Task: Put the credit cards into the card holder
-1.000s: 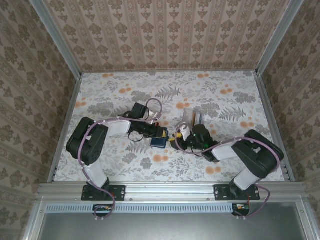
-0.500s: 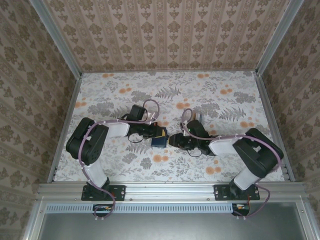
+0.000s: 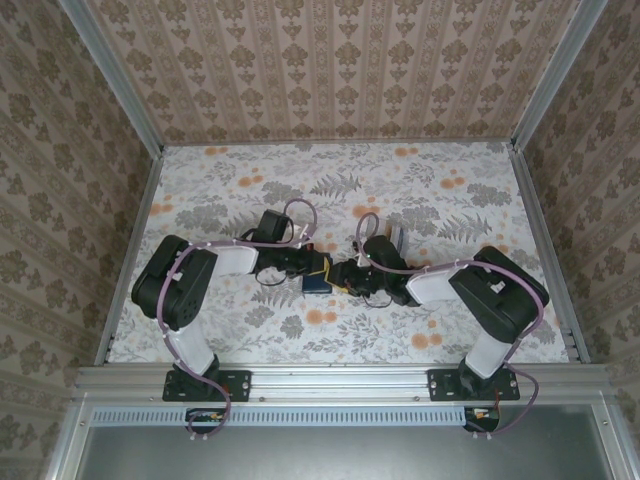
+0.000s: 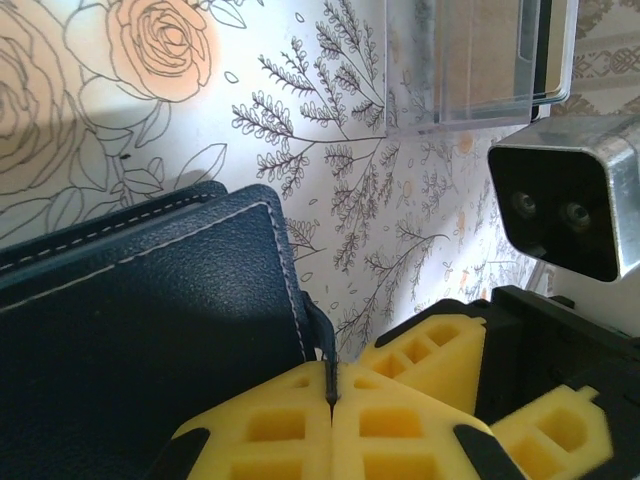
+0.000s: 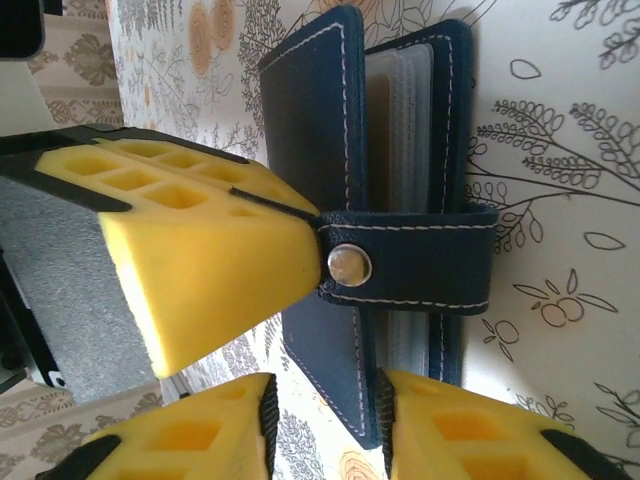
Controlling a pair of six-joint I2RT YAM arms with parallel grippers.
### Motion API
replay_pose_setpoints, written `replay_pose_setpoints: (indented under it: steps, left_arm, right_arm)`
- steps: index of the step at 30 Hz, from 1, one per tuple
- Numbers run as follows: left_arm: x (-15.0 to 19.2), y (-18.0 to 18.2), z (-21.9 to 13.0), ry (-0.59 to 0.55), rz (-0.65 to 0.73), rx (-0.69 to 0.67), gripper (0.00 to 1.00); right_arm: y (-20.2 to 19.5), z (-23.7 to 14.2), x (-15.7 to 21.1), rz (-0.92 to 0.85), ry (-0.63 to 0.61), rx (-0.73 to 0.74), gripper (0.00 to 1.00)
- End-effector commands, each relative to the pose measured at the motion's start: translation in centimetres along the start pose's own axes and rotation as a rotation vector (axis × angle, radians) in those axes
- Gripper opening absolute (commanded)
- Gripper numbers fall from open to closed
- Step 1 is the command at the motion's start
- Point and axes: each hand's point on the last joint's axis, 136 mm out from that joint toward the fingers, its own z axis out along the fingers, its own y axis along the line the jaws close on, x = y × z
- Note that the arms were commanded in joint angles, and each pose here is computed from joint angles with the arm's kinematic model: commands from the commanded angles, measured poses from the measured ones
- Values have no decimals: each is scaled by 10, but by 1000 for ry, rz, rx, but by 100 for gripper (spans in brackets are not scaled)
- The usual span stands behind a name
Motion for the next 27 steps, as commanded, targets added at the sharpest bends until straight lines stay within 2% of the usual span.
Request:
replay_pose_setpoints:
  steps: [1, 7, 13, 15, 18, 27]
  left_arm:
    - [-5, -2, -6, -33, -4, 9, 0]
    - [-7, -2, -8, -37, -3, 12, 0]
    - [-7, -2, -8, -35, -5, 14, 0]
    - [-7, -1, -9, -38, -7, 13, 0]
    - [-7, 2, -13, -47, -15, 6, 0]
    - [-4, 12, -22, -55, -24, -19, 0]
  right_arm:
    - [-9, 6, 7, 36, 39, 40, 26]
    - [-27, 5, 15, 53, 65, 118, 24]
    - [-22, 8, 13, 37, 68, 107, 23]
    - [-20, 9, 11, 37, 69, 102, 21]
    - [-19, 10, 12, 38, 73, 100, 12]
    - [-31, 10, 15, 62, 80, 136, 5]
